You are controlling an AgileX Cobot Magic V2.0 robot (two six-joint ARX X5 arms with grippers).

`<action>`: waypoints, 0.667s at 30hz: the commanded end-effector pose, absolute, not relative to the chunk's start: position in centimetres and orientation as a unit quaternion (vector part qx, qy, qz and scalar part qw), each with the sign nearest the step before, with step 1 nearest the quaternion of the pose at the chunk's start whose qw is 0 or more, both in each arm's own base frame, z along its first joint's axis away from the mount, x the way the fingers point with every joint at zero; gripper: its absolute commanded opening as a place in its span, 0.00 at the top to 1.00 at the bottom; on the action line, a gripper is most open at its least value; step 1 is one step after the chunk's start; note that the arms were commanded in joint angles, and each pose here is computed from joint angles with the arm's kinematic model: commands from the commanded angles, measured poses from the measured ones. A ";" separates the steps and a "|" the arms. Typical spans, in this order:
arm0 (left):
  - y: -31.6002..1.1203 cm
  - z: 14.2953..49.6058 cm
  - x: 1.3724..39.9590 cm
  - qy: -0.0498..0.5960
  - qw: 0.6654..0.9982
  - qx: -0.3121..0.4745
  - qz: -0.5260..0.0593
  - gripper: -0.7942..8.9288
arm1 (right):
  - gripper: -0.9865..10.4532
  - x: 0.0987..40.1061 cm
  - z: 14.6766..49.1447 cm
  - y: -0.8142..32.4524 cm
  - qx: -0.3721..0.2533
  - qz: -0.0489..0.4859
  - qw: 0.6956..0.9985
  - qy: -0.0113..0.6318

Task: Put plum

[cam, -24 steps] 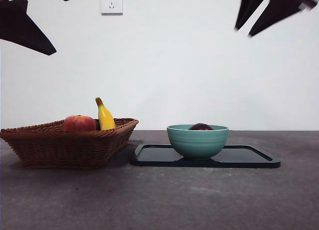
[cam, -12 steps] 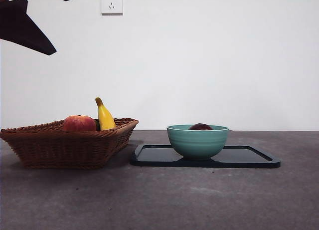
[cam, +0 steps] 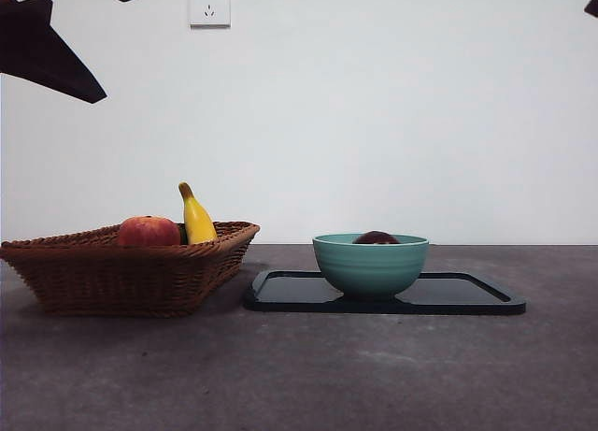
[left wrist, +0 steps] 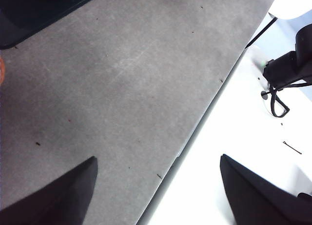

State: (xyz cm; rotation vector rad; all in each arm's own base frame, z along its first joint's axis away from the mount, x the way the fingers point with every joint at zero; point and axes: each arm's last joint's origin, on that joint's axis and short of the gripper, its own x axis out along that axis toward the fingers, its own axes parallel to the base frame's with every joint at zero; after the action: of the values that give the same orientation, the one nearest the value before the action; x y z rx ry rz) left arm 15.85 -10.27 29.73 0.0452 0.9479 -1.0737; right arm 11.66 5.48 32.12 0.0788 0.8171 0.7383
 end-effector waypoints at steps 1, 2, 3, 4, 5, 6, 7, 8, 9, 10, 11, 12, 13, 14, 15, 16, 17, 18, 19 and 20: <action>-10.4 29.9 15.9 0.428 0.752 0.024 -0.500 0.50 | 0.76 11.2 31.0 5.5 0.043 0.378 0.839 0.388; -10.4 29.9 15.9 0.428 0.752 0.024 -0.500 0.50 | 0.76 11.0 30.7 5.5 0.046 0.385 0.835 0.391; -10.4 29.9 15.9 0.428 0.752 0.024 -0.500 0.50 | 0.76 10.9 30.3 5.5 0.049 0.391 0.831 0.394; -10.4 29.9 15.9 0.428 0.752 0.025 -0.500 0.50 | 0.76 10.7 30.0 5.5 0.052 0.395 0.827 0.396; -10.4 29.9 15.9 0.428 0.752 0.025 -0.500 0.50 | 0.76 10.7 29.9 5.5 0.053 0.397 0.826 0.397; -10.4 29.9 15.9 0.428 0.752 0.024 -0.500 0.50 | 0.76 10.6 29.7 5.4 0.052 0.396 0.826 0.397; -10.4 29.9 15.9 0.428 0.752 0.024 -0.500 0.50 | 0.76 10.6 29.7 5.4 0.052 0.396 0.826 0.397; -10.4 29.9 15.9 0.428 0.752 0.024 -0.500 0.50 | 0.76 10.6 29.8 5.4 0.052 0.397 0.827 0.394; -10.4 29.9 15.9 0.428 0.752 0.024 -0.500 0.50 | 0.76 10.7 29.8 5.5 0.052 0.398 0.829 0.390; -10.4 29.9 15.9 0.428 0.752 0.024 -0.500 0.50 | 0.76 10.7 29.9 5.5 0.051 0.398 0.830 0.387; -10.4 29.9 15.9 0.428 0.752 0.024 -0.500 0.50 | 0.76 10.7 29.9 5.5 0.051 0.399 0.831 0.385; -10.4 29.9 15.9 0.428 0.752 0.024 -0.500 0.50 | 0.76 10.8 29.9 5.5 0.051 0.399 0.832 0.383; -10.4 29.9 15.9 0.428 0.752 0.024 -0.500 0.50 | 0.76 10.8 29.9 5.5 0.051 0.399 0.832 0.382; -10.4 29.9 15.9 0.428 0.752 0.024 -0.500 0.50 | 0.76 10.8 29.9 5.5 0.051 0.399 0.832 0.382; -10.4 29.9 15.9 0.428 0.752 0.024 -0.500 0.50 | 0.76 10.8 30.0 5.5 0.051 0.399 0.832 0.381; -10.4 29.9 15.9 0.428 0.752 0.025 -0.500 0.50 | 0.76 10.8 30.0 5.5 0.051 0.399 0.833 0.380; -10.4 29.9 15.9 0.428 0.752 0.024 -0.500 0.50 | 0.76 10.8 30.0 5.5 0.051 0.399 0.833 0.380; -10.4 29.9 15.9 0.428 0.752 0.025 -0.500 0.50 | 0.76 10.8 30.0 5.5 0.051 0.399 0.833 0.380; -10.4 29.9 15.9 0.428 0.752 0.024 -0.500 0.50 | 0.76 10.8 30.0 5.5 0.050 0.399 0.833 0.380; -10.4 29.9 15.9 0.428 0.752 0.024 -0.500 0.50 | 0.76 10.8 30.0 5.5 0.051 0.399 0.833 0.380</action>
State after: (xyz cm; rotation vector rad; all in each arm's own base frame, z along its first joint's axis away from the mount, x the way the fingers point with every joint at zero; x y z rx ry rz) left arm 15.85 -10.27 29.73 0.0452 0.9475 -1.0738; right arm 10.74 5.42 29.68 0.1159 0.8231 0.8333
